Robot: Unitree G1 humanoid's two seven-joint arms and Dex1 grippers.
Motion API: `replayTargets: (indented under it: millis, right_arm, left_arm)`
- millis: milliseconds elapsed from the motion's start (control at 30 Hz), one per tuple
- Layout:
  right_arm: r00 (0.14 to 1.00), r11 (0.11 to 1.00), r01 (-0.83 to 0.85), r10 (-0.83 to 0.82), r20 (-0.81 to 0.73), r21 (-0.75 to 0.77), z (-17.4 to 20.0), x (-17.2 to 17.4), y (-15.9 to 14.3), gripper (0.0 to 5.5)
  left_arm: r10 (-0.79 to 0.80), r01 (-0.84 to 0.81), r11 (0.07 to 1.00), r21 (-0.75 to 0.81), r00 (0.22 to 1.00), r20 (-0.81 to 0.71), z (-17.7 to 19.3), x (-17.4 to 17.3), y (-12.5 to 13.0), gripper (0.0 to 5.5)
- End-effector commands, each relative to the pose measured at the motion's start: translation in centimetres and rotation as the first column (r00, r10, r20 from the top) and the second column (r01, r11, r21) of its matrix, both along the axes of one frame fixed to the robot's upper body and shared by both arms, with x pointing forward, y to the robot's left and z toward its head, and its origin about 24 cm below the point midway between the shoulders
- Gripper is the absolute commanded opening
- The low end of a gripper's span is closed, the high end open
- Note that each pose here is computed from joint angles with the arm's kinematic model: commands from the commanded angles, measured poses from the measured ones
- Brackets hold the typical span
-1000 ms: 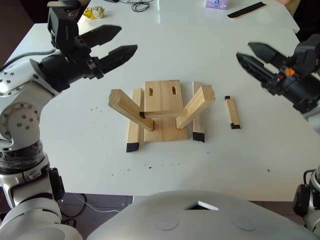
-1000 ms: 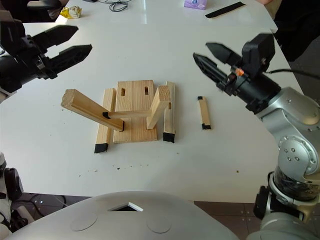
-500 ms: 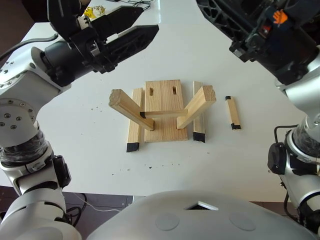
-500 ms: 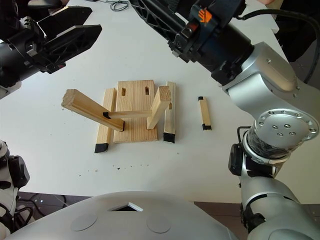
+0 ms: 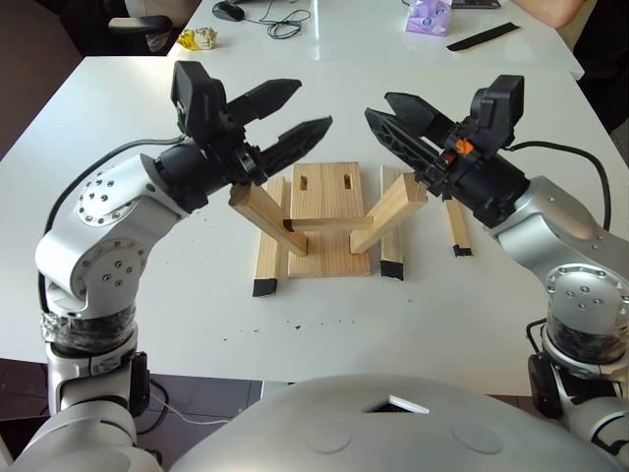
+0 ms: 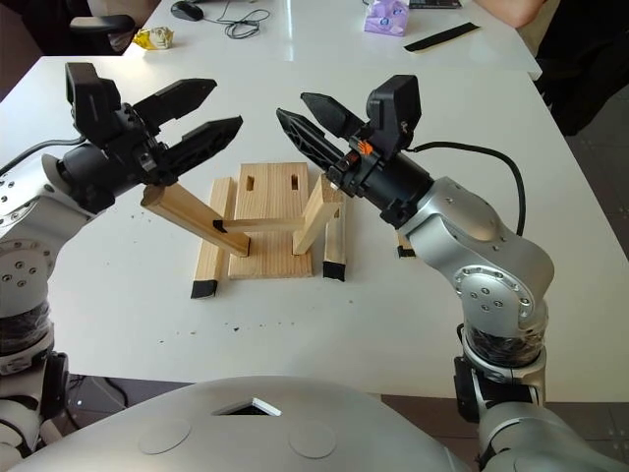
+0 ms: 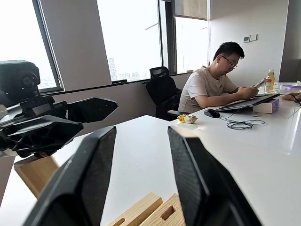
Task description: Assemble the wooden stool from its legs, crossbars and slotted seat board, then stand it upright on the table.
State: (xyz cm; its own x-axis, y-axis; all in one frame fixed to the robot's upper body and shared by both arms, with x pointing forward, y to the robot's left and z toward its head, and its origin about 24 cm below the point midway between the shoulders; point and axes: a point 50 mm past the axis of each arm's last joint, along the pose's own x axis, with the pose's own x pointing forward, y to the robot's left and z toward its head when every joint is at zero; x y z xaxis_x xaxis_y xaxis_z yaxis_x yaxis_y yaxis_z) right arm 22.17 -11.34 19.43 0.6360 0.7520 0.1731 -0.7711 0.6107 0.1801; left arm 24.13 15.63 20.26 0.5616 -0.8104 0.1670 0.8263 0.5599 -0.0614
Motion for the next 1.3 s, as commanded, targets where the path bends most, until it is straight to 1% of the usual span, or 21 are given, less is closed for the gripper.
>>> replayTargets:
  millis: [33, 100, 167, 233, 267, 333, 400, 467, 533, 567, 633, 767, 833, 867, 967, 1100, 1167, 1300]
  right_arm:
    - [0.996, 0.995, 0.083, -0.084, 0.015, 0.054, 0.8, 0.8, -0.5, 2.03]
    - [0.984, 0.980, 0.170, -0.175, 0.042, 0.105, 1.9, 1.2, -1.5, 2.03]
    - [0.956, 0.953, 0.278, -0.287, 0.067, 0.123, 2.5, 1.4, -2.9, 2.03]
    - [0.902, 0.904, 0.411, -0.421, 0.091, 0.116, 2.9, 1.3, -4.6, 2.03]
    - [0.858, 0.864, 0.494, -0.502, 0.108, 0.090, 2.9, 1.1, -5.6, 2.03]
    - [0.772, 0.781, 0.624, -0.621, 0.133, 0.028, 2.3, 0.5, -7.2, 2.03]
    - [0.671, 0.658, 0.741, -0.714, 0.200, -0.135, 0.9, -0.5, -8.3, 2.03]
    - [0.619, 0.558, 0.784, -0.737, 0.272, -0.272, -0.7, -2.0, -8.1, 2.03]
    - [0.604, 0.512, 0.791, -0.739, 0.298, -0.335, -1.9, -3.3, -7.1, 2.03]
    - [0.608, 0.511, 0.786, -0.742, 0.283, -0.348, -2.6, -3.7, -6.3, 2.03]
    - [0.634, 0.548, 0.760, -0.743, 0.215, -0.349, -3.8, -3.4, -4.3, 2.03]
    - [0.710, 0.665, 0.693, -0.696, 0.105, -0.277, -3.9, -0.4, 0.5, 2.03]
    - [0.738, 0.698, 0.664, -0.670, 0.084, -0.269, -3.8, 1.1, 2.7, 2.03]
    - [0.743, 0.705, 0.657, -0.666, 0.068, -0.269, -4.0, 1.4, 3.2, 2.03]
    - [0.740, 0.700, 0.648, -0.671, 0.033, -0.302, -5.1, 1.5, 3.3, 2.03]
    - [0.736, 0.688, 0.635, -0.677, 0.005, -0.350, -6.6, 0.8, 2.4, 2.03]
    - [0.740, 0.689, 0.631, -0.672, 0.011, -0.358, -6.8, 0.8, 1.9, 2.03]
    - [0.745, 0.688, 0.633, -0.666, 0.039, -0.354, -6.6, 0.8, 0.9, 2.03]
  left_arm:
    - [0.027, -0.029, 0.999, -0.035, 0.997, -0.071, 0.1, 0.8, -0.4, 3.37]
    - [0.062, -0.062, 0.998, -0.020, 0.997, -0.039, 0.9, 1.0, 0.0, 3.37]
    - [0.100, -0.100, 0.994, 0.041, 0.995, 0.001, 1.2, 0.8, 0.8, 3.37]
    - [0.147, -0.150, 0.982, 0.118, 0.988, 0.036, 1.0, 0.7, 1.8, 3.37]
    - [0.184, -0.192, 0.966, 0.171, 0.981, 0.065, 0.9, 0.6, 2.5, 3.37]
    - [0.249, -0.275, 0.923, 0.271, 0.960, 0.125, 0.5, 0.6, 4.0, 3.37]
    - [0.286, -0.335, 0.855, 0.396, 0.941, 0.179, -0.8, -0.2, 5.7, 3.37]
    - [0.280, -0.360, 0.760, 0.541, 0.933, 0.226, -2.7, -1.6, 6.9, 3.37]
    - [0.293, -0.385, 0.690, 0.613, 0.923, 0.249, -4.3, -2.5, 7.4, 3.37]
    - [0.284, -0.392, 0.670, 0.630, 0.920, 0.270, -5.0, -2.7, 7.0, 3.37]
    - [0.265, -0.391, 0.677, 0.623, 0.920, 0.289, -5.7, -3.0, 5.6, 3.37]
    - [0.154, -0.329, 0.736, 0.591, 0.932, 0.328, -5.1, -1.9, 2.0, 3.37]
    - [0.079, -0.275, 0.767, 0.580, 0.937, 0.340, -4.4, -1.5, -0.1, 3.37]
    - [0.041, -0.247, 0.773, 0.585, 0.939, 0.343, -4.3, -1.6, -0.9, 3.37]
    - [0.009, -0.204, 0.777, 0.595, 0.950, 0.313, -4.5, -2.1, -1.6, 3.37]
    - [0.042, -0.201, 0.759, 0.620, 0.965, 0.260, -5.7, -2.2, -0.7, 3.37]
    - [0.063, -0.183, 0.763, 0.620, 0.975, 0.211, -6.7, -2.4, -0.3, 3.37]
    - [0.100, -0.186, 0.762, 0.621, 0.980, 0.171, -8.2, -2.1, 0.9, 3.37]
